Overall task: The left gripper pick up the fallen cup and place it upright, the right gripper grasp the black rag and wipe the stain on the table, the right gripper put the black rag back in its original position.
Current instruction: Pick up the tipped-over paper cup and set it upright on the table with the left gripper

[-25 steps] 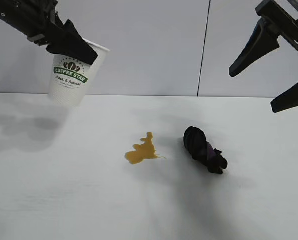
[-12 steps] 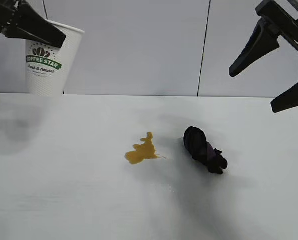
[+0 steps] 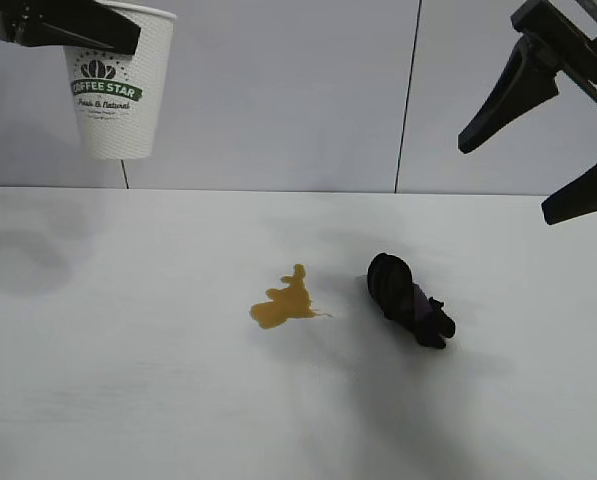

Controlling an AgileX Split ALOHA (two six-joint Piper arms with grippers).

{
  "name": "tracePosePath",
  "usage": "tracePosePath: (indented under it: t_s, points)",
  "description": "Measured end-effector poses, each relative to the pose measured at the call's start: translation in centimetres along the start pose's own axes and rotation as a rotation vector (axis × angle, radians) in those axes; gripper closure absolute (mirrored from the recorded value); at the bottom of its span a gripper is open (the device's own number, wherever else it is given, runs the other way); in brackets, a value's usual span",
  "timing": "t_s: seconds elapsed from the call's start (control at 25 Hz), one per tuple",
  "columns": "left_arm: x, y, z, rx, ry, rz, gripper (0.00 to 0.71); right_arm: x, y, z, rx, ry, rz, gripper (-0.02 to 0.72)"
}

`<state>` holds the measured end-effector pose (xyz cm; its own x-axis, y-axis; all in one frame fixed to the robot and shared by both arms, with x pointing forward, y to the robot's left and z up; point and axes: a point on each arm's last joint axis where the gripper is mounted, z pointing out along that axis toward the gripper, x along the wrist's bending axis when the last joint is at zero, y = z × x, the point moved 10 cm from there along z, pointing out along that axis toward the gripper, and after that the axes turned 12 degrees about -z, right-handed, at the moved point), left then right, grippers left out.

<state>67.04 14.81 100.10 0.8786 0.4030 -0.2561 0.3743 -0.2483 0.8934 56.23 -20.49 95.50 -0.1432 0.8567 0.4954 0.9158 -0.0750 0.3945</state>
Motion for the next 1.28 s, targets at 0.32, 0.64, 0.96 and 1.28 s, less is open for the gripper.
tracePosePath:
  t_s: [0.32, 0.64, 0.96, 1.28]
  points:
    - [0.4, -2.9, 1.2, 0.010, -0.026, -0.020, 0.128, 0.1, -0.3, 0.0, 0.014, 0.007, 0.000, 0.126]
    - [0.2, -3.4, 1.4, -0.020, -0.030, -0.013, 0.128, 0.2, -0.4, 0.0, 0.023, 0.011, 0.000, 0.126]
    - [0.2, -3.2, 1.4, -0.031, -0.028, 0.001, 0.128, 0.2, -0.4, 0.0, 0.022, 0.011, 0.000, 0.126]
    - [0.3, -3.0, 1.4, -0.044, -0.024, 0.050, 0.128, 0.2, -0.5, 0.0, 0.025, 0.012, 0.000, 0.126]
